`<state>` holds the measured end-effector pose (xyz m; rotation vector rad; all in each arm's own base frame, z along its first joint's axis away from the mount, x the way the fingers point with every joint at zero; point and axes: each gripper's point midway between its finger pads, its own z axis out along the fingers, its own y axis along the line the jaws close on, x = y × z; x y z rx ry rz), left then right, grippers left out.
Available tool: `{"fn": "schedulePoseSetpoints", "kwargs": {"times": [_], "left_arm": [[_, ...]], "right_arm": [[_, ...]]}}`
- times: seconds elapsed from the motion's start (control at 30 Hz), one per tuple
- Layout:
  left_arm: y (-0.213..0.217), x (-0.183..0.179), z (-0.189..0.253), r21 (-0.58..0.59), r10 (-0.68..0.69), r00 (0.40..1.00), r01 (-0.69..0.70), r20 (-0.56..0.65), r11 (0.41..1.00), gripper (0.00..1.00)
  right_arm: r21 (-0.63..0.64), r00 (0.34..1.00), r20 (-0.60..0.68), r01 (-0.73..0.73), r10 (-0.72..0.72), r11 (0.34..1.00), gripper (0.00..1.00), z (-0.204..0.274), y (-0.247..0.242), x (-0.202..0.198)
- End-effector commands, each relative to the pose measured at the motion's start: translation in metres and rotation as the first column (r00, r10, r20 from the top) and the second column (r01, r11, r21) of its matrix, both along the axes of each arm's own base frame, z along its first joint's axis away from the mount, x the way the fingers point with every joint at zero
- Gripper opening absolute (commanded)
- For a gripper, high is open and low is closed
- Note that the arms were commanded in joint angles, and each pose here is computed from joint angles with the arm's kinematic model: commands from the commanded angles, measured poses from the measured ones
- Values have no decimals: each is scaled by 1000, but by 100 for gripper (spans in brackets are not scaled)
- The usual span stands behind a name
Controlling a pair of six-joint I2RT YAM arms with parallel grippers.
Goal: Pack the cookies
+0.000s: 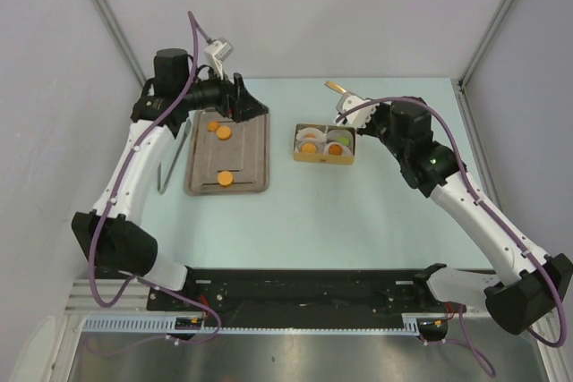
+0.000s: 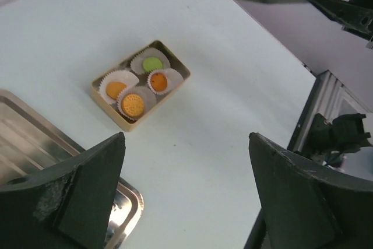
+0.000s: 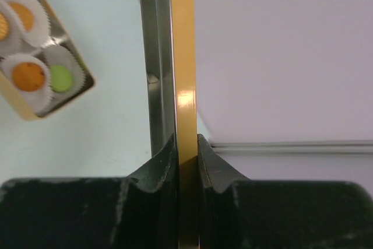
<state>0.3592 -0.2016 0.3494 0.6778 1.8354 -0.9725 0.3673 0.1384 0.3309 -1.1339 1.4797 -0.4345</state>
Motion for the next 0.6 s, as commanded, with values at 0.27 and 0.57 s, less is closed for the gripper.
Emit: {"fn": "schedulePoseSetpoints", "kwargs": {"times": [0.27,0.57], "left_arm": [[-4,-39,22,-147,-36,993,20,-113,989,93],[-14,-54,15,-418,-218,892,36,-396,908,93]], "right_arm": [[-271,920,391,103,12,957,0,98,0,-20],[-334,833,551,170,46,927,0,100,35,-42]]}}
